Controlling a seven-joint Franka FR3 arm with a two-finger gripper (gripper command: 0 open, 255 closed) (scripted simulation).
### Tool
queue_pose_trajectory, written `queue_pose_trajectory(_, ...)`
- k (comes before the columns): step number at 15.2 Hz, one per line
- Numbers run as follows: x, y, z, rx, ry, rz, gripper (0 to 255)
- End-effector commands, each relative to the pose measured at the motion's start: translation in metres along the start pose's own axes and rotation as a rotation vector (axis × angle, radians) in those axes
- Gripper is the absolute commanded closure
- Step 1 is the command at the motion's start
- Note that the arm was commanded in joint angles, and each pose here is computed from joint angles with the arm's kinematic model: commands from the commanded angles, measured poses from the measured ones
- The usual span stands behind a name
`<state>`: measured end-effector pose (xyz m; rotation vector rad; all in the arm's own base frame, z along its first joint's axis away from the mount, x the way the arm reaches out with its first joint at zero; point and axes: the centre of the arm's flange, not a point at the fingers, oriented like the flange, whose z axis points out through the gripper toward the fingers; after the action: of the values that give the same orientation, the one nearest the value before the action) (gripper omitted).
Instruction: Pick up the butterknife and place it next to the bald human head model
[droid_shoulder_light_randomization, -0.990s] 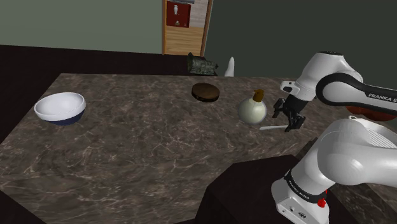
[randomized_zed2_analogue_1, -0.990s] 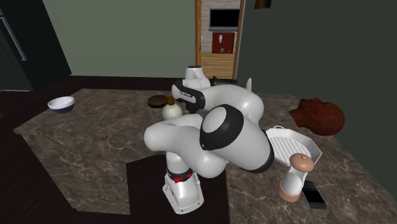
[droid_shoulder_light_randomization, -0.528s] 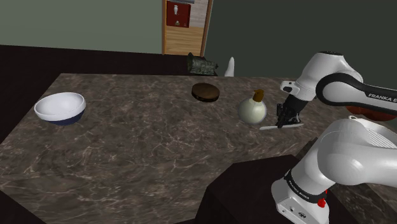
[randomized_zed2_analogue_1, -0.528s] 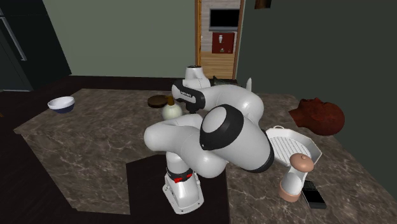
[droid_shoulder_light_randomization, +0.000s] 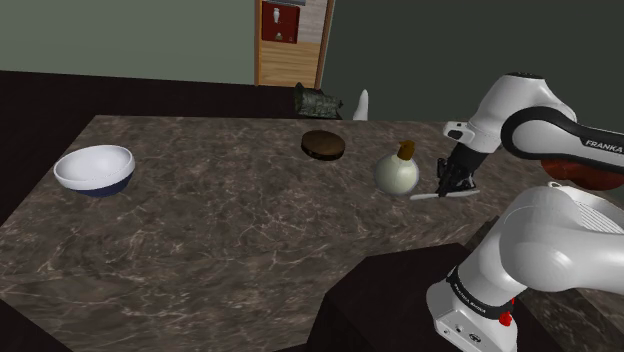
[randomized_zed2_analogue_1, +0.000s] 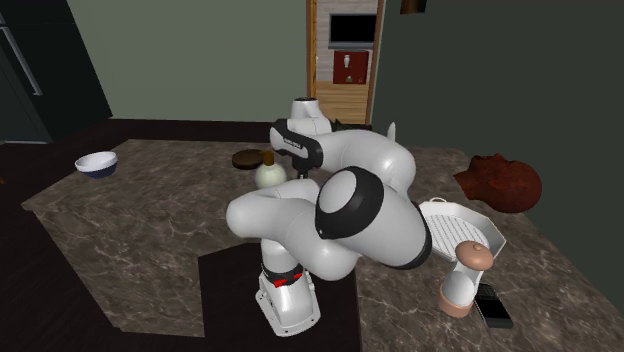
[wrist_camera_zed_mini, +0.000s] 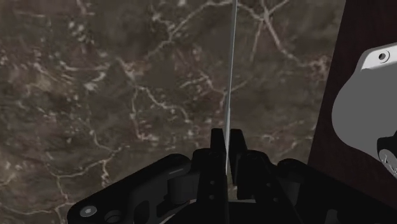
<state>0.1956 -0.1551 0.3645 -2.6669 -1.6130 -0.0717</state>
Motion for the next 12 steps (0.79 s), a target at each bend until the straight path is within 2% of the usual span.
queue_pose_trajectory(1, 0.001, -0.001, -0.01, 0.0, 0.0, 0.0, 255)
queue_pose_trajectory(12, 0.004, -0.001, -0.068, 0.0, 0.0, 0.0, 255)
